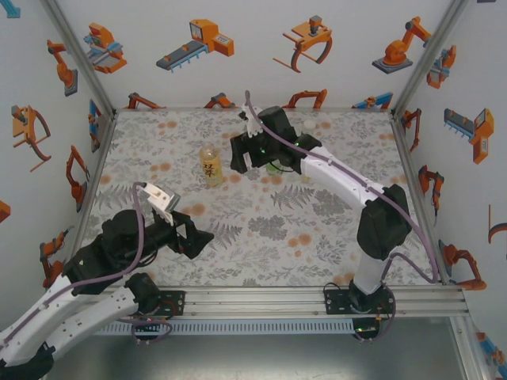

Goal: Screw on the bottle caps

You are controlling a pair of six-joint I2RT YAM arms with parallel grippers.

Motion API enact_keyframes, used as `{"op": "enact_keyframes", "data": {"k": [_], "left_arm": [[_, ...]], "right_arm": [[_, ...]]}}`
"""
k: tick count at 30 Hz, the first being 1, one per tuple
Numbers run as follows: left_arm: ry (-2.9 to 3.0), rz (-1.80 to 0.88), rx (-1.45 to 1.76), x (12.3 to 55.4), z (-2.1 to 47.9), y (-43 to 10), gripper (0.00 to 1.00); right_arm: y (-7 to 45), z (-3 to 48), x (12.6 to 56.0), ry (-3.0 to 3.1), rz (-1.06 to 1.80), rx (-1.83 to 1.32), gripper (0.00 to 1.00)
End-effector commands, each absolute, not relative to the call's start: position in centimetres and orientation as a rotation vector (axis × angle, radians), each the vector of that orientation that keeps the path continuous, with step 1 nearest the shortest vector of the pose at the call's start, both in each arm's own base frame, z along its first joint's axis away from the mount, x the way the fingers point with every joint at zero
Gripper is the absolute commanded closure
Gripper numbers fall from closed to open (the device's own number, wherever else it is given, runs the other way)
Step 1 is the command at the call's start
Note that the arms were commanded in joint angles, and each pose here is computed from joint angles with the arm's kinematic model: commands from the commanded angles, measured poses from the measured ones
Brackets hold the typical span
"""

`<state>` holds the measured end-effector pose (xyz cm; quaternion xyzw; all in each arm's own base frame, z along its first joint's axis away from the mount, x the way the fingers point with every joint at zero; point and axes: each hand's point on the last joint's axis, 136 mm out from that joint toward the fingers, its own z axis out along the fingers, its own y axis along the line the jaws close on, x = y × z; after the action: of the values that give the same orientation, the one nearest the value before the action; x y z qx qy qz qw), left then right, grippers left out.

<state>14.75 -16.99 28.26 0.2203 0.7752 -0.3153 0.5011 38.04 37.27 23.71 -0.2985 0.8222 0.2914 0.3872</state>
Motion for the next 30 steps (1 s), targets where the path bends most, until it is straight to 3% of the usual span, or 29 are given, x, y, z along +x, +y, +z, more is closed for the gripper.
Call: {"op": "enact_keyframes", "data": {"k": [1,17,30], "left_arm": [[1.888,-0.736,0.476,14.7,28.0,-15.6,0.12],[1.891,-0.678,0.434,14.4,28.3,-13.6,0.12],[1.882,-0.65,0.425,14.1,28.5,-12.5,0.12]], "right_arm": [[40.0,27.3,38.4,1.837,0.801,-0.794,0.06],[46.6,22.8,40.5,1.677,0.841,-0.825,0.06],[49.7,20.5,42.6,1.699,0.819,-0.817,0.16]]}}
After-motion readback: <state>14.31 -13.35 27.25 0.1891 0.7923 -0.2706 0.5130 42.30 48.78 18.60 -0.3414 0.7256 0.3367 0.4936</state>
